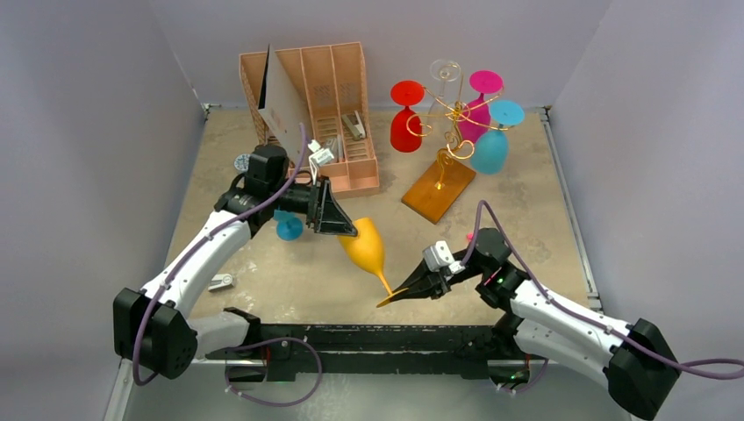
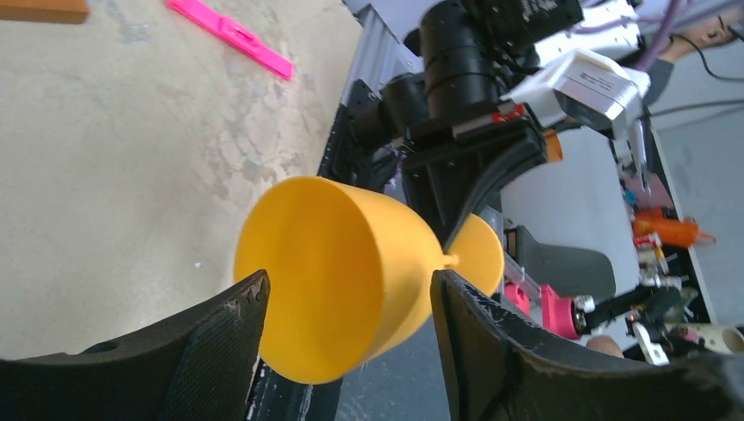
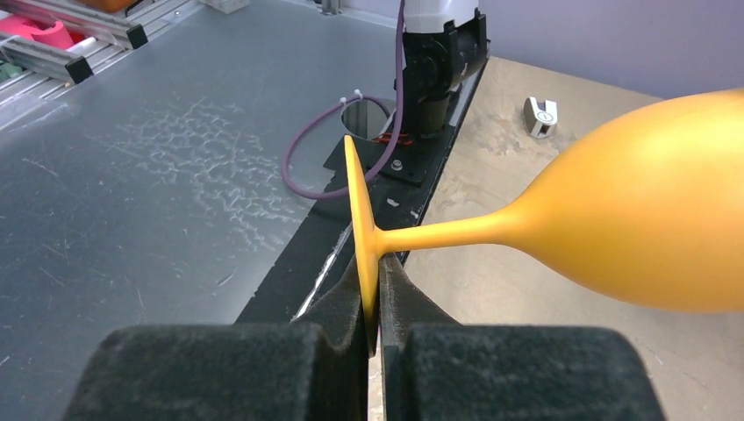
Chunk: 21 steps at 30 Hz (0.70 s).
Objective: Take the wine glass off the wine glass rack
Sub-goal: Place the wine glass at the center of the board.
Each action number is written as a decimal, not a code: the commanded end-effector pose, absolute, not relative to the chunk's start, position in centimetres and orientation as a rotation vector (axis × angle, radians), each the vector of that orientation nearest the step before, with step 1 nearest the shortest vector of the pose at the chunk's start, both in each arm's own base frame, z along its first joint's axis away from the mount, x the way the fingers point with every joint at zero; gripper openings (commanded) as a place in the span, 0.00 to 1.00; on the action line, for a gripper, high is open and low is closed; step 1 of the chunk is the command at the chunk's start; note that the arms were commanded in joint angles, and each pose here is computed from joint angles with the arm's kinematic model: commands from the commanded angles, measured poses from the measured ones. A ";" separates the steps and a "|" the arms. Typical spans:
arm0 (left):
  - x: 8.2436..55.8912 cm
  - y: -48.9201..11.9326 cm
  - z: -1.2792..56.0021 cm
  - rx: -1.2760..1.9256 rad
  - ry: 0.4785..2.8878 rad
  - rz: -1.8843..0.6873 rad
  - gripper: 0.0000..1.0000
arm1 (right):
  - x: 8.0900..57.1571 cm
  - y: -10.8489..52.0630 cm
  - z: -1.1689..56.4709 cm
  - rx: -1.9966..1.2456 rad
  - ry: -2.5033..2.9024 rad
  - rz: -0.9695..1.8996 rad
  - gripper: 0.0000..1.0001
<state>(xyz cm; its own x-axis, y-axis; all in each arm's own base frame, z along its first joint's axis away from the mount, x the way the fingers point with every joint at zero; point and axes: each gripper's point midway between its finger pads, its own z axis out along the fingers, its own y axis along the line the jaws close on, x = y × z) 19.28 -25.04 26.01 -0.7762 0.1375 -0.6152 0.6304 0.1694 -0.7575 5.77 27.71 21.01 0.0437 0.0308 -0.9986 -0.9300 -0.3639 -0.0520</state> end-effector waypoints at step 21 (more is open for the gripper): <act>11.2 -26.2 29.0 1.124 1.799 -1.832 0.00 | 7.3 28.5 20.2 -1.497 1.006 1.383 0.00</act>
